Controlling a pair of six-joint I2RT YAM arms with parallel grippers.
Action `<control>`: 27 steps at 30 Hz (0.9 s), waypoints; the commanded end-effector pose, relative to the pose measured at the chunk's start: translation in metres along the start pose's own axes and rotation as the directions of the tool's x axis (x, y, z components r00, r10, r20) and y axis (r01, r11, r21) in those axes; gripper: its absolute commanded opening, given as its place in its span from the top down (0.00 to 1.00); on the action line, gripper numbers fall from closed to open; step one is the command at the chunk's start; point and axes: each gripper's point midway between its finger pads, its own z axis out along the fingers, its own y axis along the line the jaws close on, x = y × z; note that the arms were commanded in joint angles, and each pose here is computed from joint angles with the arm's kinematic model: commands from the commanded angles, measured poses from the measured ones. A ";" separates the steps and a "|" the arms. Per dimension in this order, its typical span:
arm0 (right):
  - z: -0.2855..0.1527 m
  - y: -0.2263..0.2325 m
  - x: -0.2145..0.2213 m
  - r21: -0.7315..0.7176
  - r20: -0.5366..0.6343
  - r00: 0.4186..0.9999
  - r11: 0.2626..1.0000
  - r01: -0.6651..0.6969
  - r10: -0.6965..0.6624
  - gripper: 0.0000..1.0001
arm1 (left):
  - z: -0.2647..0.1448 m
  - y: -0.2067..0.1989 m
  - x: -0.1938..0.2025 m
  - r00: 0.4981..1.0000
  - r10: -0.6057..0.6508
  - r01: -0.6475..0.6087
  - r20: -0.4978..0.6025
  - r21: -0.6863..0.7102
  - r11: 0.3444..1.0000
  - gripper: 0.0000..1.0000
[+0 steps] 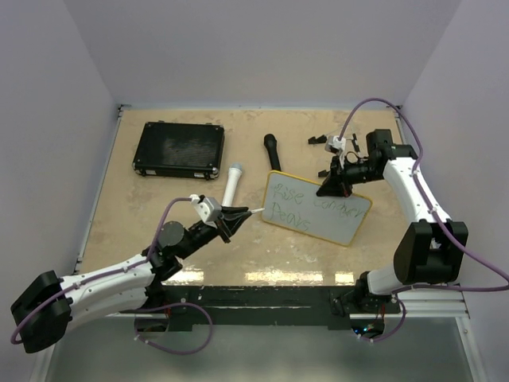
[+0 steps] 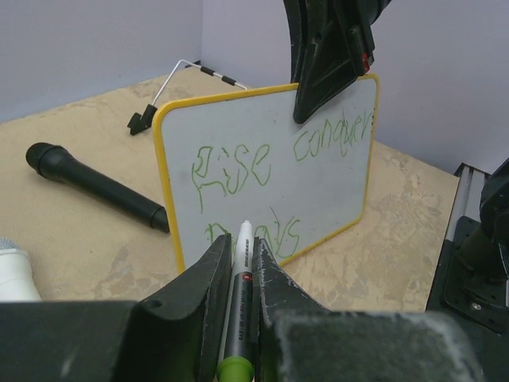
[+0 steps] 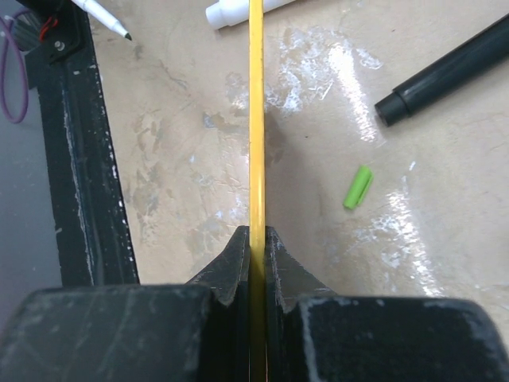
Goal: Write a sentence on the whiteboard
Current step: Put down the whiteboard at the center of the board.
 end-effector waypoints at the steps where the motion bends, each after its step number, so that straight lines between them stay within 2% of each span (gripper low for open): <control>1: -0.016 0.012 -0.035 0.016 0.049 0.993 0.994 0.107 -0.108 1.00 | 0.005 -0.003 -0.024 0.996 0.081 -0.083 0.045 0.024 0.996 1.00; 5: -0.019 0.012 -0.039 0.025 0.040 0.994 0.995 0.100 -0.101 1.00 | 0.012 -0.006 -0.026 0.993 0.115 -0.117 0.040 0.045 0.992 1.00; 13: -0.024 0.022 -0.045 0.030 0.053 0.995 0.996 0.084 -0.086 1.00 | 0.010 -0.029 -0.032 0.983 0.132 -0.151 0.127 0.156 0.976 1.00; 17: -0.025 0.023 -0.050 0.016 0.059 0.996 0.997 0.072 -0.073 1.00 | 0.015 -0.037 -0.030 0.978 0.162 -0.186 0.134 0.193 0.963 1.00; 27: -0.027 0.027 -0.055 0.005 0.073 0.995 0.998 0.069 -0.069 1.00 | 0.018 -0.047 -0.030 0.968 0.165 -0.200 0.188 0.187 0.962 1.00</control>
